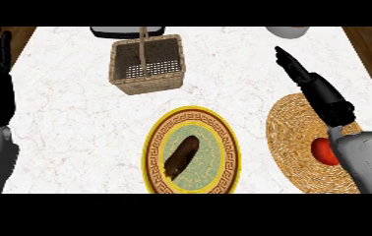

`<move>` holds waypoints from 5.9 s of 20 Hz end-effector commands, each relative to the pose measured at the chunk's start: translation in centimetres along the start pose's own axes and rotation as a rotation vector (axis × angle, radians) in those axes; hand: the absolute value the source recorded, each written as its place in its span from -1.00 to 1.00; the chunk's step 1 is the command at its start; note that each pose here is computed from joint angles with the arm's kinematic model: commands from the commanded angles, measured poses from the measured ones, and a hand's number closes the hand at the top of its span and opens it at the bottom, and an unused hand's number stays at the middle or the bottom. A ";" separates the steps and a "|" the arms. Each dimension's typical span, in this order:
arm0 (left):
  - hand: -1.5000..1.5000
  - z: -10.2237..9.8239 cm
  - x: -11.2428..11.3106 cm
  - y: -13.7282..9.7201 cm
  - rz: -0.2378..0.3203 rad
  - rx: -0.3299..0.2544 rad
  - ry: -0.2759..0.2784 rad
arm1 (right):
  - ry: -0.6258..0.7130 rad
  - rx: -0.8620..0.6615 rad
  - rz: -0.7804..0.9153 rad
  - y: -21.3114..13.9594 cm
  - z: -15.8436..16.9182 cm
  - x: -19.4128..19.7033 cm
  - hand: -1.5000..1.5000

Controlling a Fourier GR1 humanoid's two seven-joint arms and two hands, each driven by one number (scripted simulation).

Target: Pick the tomato from the placemat and place it in the basket

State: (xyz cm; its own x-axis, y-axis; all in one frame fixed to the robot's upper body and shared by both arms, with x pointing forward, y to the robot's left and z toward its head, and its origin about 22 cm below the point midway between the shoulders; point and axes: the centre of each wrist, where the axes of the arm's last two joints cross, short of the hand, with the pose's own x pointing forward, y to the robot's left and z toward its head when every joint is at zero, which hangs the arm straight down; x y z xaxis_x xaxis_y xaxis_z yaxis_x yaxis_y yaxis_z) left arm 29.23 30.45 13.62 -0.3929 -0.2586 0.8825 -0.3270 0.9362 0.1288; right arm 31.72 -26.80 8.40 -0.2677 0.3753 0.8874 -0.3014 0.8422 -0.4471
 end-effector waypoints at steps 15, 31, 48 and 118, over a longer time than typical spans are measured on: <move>0.00 6.6 -8.4 -1.5 -0.164 -0.297 0.604 | -0.522 -0.728 -0.363 -0.8 14.9 -8.2 -1.00; 0.00 4.7 -8.7 -3.6 -0.140 -0.314 0.603 | 0.163 -0.032 0.211 -14.3 26.8 -2.4 -1.00; 0.00 5.3 -9.4 -4.5 -0.154 -0.347 0.593 | 0.209 -0.190 0.207 -13.1 26.8 -6.4 -1.00; 0.00 4.9 -8.8 -6.0 -0.138 -0.414 0.558 | 0.158 -0.047 0.557 7.1 5.3 -9.9 1.00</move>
State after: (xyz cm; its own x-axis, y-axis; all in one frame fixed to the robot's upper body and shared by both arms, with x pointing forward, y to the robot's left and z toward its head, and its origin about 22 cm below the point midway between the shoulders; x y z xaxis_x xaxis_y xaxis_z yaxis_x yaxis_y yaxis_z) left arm 30.13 27.20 2.67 0.1908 -0.3072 0.9323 0.0097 0.9503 0.3112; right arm 24.66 -33.72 -4.93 -0.1885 0.7665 0.6140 -0.1108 0.6046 -0.7888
